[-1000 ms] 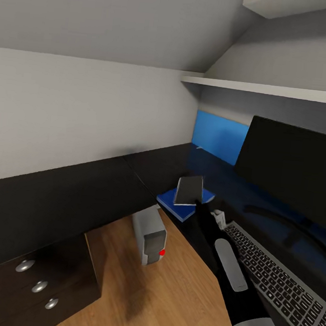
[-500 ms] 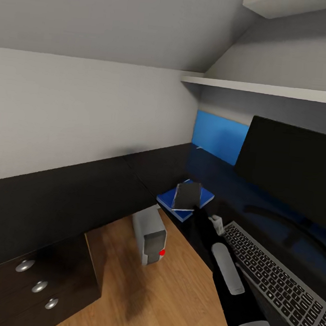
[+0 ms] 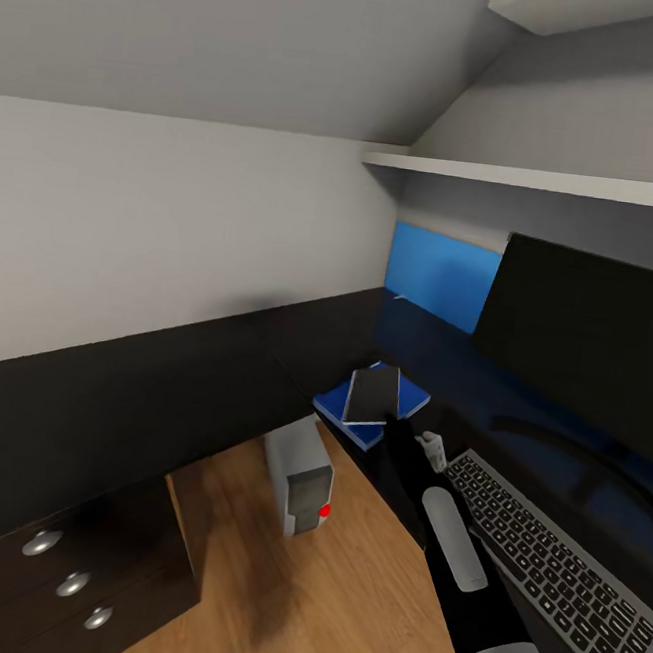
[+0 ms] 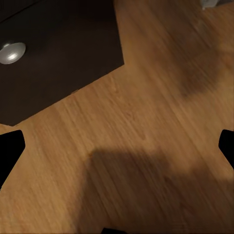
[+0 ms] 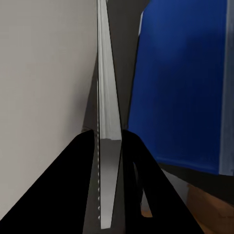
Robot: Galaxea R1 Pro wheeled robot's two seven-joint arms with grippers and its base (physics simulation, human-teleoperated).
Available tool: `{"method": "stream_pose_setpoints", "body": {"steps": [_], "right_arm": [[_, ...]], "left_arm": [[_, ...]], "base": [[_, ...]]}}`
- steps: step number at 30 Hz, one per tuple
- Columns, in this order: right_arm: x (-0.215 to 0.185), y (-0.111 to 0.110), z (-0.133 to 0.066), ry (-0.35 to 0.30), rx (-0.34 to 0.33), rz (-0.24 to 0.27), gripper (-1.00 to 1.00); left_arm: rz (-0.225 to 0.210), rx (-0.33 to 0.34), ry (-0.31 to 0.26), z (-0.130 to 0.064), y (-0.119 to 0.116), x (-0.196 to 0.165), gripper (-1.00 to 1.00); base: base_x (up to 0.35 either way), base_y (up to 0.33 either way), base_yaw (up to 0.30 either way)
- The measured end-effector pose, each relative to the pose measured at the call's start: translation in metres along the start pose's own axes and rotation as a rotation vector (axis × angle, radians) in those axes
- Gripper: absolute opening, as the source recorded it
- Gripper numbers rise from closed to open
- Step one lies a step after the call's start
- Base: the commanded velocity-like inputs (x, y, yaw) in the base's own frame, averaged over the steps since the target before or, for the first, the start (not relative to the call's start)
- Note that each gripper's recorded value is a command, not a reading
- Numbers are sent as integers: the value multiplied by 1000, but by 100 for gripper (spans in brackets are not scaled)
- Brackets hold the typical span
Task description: In the bedroom, organize the workspace by keeping the computer under the desk, ensuring the monitor is on the desk, placing the keyboard on the desk next to the monitor, placing the mouse on the desk next to the keyboard, moving the folder from the swivel chair onto the desk next to the mouse, stacking the notebook on top of the folder with the pen on top of the notebook, and positioning the swivel chair next to the desk.
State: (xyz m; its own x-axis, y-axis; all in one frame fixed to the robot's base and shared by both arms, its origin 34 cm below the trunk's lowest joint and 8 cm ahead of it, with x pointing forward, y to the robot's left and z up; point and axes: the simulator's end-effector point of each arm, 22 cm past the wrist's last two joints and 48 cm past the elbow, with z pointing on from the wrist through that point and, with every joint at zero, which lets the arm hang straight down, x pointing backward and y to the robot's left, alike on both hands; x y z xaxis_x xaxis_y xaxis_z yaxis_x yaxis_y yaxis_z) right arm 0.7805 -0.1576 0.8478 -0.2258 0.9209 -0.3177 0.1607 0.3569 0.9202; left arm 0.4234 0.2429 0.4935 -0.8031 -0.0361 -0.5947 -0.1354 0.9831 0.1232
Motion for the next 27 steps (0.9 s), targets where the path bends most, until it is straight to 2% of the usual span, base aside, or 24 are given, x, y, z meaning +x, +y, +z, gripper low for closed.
{"method": "stream_pose_setpoints", "body": {"steps": [20, 27], "right_arm": [[-2, -4, 0, -6, 12, 0, -100], [3, -19, 2, 3, 49, 3, -100]], "left_arm": [[3, -1, 3, 1, 0, 1, 100], [4, 1, 3, 0, 0, 1, 100]], "base": [[62, 0, 0], [136, 0, 0]]}}
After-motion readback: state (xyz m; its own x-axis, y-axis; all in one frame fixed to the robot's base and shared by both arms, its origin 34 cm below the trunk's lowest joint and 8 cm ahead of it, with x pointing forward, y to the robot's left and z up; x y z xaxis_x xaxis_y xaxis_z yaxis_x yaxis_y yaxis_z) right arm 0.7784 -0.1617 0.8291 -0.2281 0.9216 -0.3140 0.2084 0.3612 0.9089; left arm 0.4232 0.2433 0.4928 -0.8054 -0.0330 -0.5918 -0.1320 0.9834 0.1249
